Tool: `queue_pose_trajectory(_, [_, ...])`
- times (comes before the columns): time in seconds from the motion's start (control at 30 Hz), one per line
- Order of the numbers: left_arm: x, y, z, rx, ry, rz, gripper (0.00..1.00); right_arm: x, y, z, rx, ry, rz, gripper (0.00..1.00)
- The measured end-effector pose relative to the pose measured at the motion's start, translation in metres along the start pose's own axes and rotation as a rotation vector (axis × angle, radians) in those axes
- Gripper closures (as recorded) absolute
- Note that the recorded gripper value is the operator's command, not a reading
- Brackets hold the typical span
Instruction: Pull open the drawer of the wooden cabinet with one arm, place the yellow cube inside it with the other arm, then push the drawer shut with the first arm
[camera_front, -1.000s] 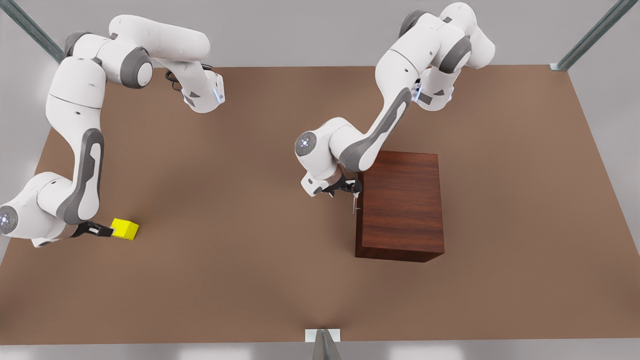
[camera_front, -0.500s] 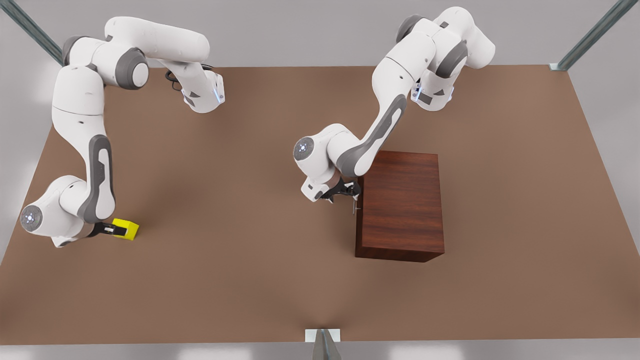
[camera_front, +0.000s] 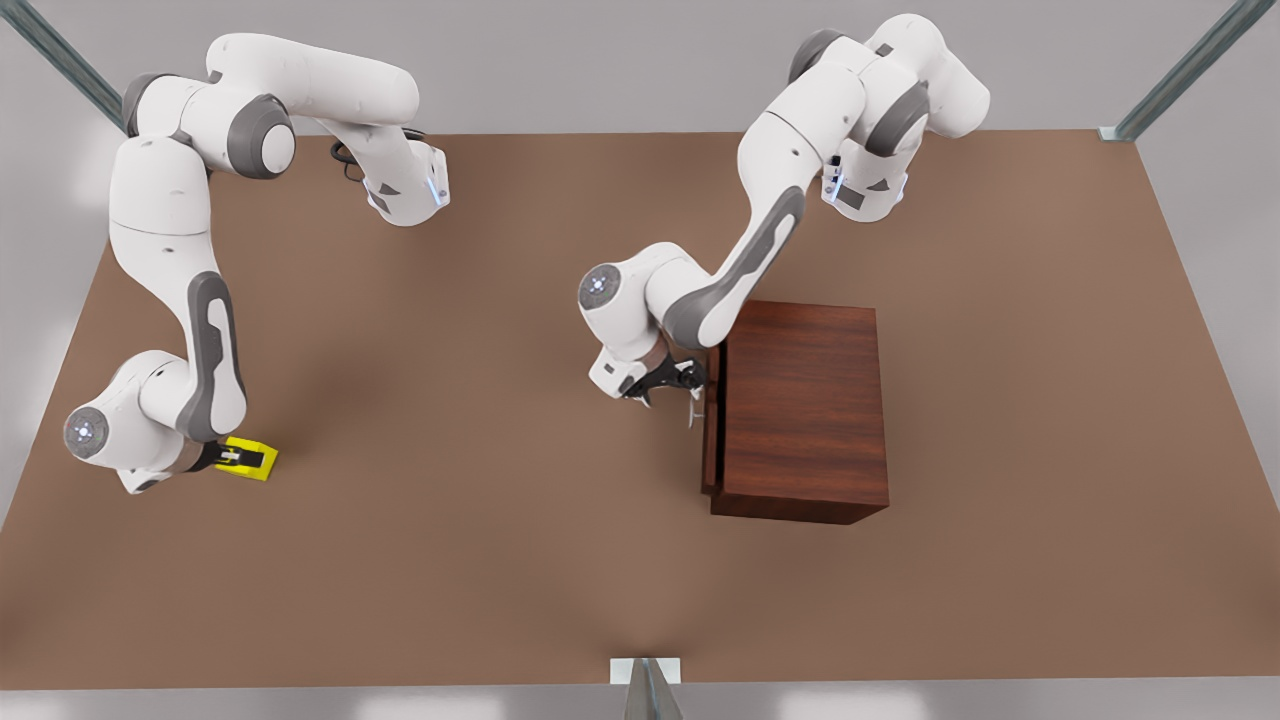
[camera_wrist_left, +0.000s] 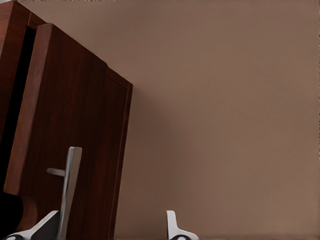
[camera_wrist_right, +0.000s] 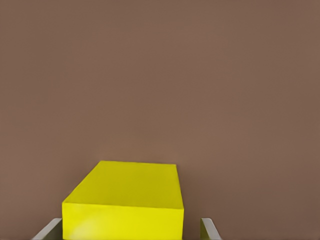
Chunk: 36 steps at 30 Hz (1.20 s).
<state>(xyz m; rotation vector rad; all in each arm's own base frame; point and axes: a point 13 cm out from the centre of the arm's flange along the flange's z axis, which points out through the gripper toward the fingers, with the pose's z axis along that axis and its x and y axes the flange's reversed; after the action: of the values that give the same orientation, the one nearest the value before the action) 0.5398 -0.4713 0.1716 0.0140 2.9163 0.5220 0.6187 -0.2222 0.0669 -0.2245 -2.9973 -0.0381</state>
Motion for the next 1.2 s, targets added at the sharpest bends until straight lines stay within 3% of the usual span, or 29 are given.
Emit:
queue_pose_trajectory(0.67, [0.005, -0.028, -0.014, 0.030, -0.045, -0.021, 0.00, -0.002, 0.002, 0.018, 0.015, -0.030, -0.018, 0.00])
queue_pose_trajectory(0.93, [0.010, -0.039, -0.022, 0.049, -0.060, -0.019, 0.00, -0.004, -0.001, 0.012, 0.017, -0.043, -0.015, 0.08])
queue_pose_trajectory(1.2, [0.012, -0.049, -0.023, 0.067, -0.074, -0.018, 0.00, -0.005, 0.001, 0.008, 0.016, -0.047, -0.015, 0.09])
